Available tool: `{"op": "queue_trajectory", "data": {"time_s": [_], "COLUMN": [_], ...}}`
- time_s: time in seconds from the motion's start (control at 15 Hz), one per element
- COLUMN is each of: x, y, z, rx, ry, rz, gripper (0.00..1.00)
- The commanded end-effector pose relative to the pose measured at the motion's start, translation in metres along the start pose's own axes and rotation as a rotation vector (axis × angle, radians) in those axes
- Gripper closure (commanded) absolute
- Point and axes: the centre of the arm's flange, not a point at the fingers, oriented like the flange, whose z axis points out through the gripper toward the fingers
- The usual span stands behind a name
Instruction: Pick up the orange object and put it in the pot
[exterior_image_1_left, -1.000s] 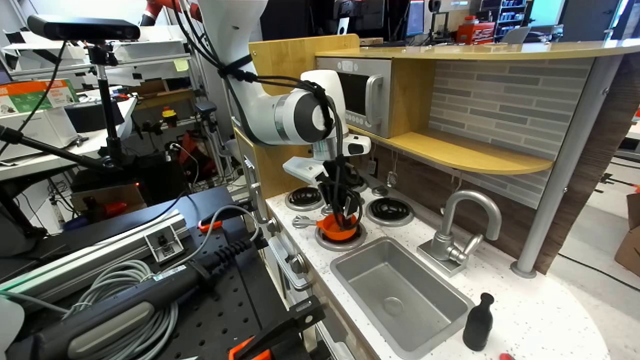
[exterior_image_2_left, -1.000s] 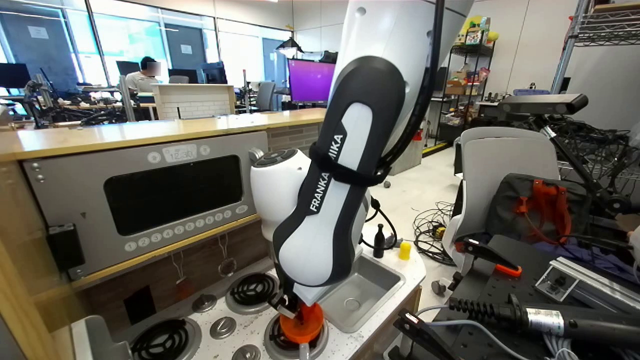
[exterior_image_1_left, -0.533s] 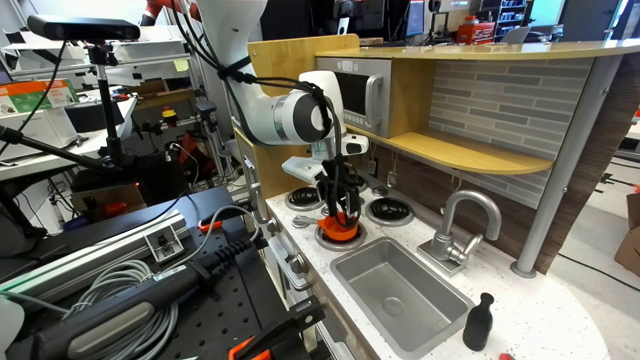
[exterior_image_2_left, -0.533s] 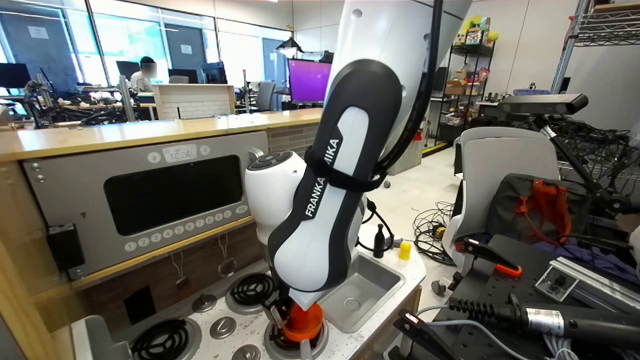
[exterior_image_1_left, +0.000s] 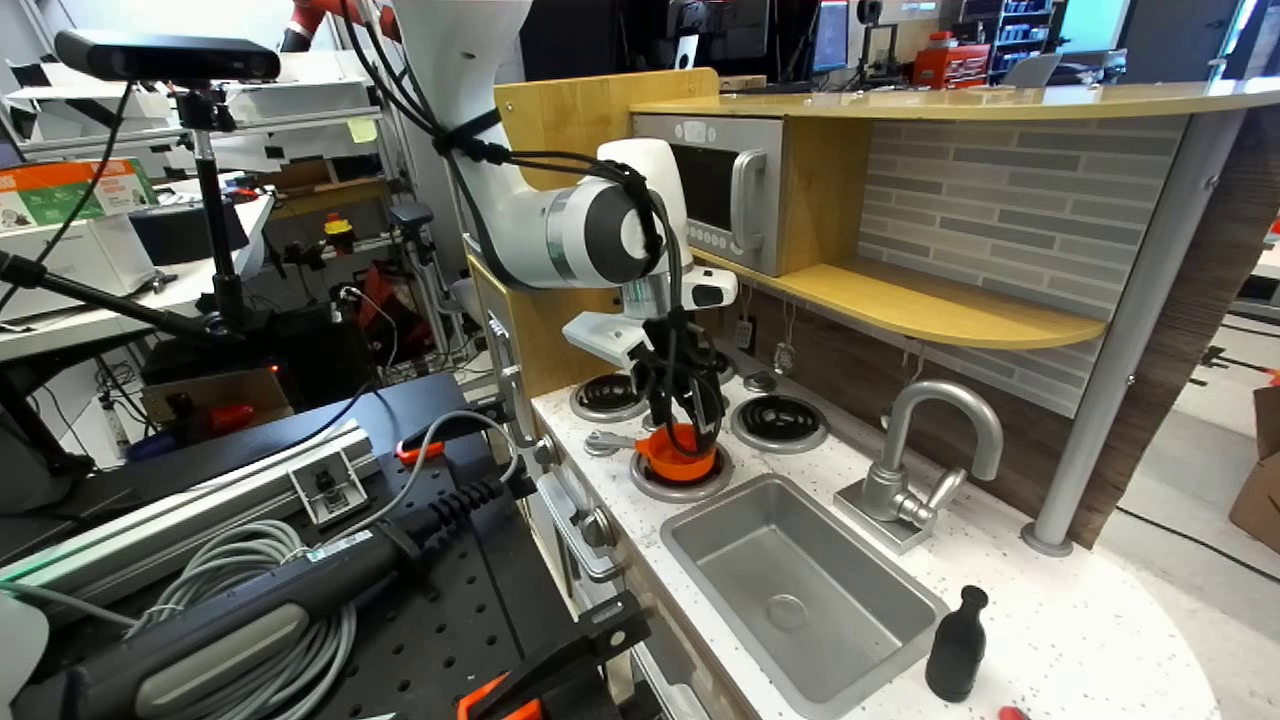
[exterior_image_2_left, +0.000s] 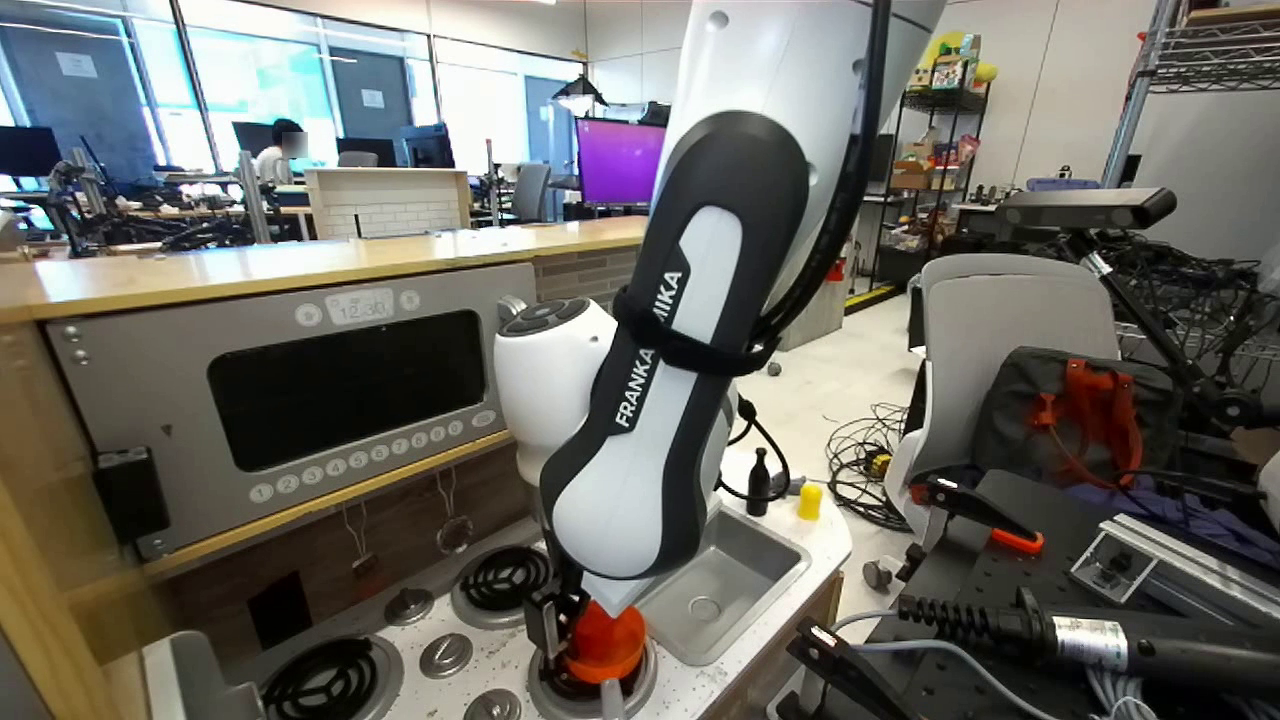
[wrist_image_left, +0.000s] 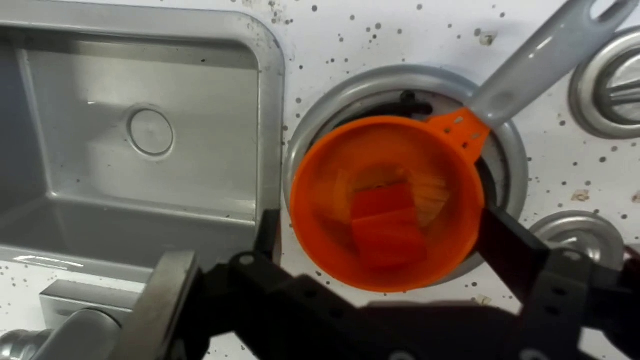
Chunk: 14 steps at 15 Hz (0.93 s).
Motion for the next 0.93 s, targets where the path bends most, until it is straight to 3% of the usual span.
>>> {"op": "queue_trajectory", "data": {"time_s": [0.0,0.27,0.73,0.87], "x": [-0.027,-0.047,-0.059,-0.068], "y": [0.017,0.037,0.069,0.071], "z": [-0.019,-0.035,-0.104,-0.123], "rx": [0.03,0.051,0.031,0.051], "ry": [-0.038,-0.1,-0.056,-0.085], "rz": [0.019,0.023,0.012,-0.019], "gripper": [0.0,0.0,0.0,0.0]}}
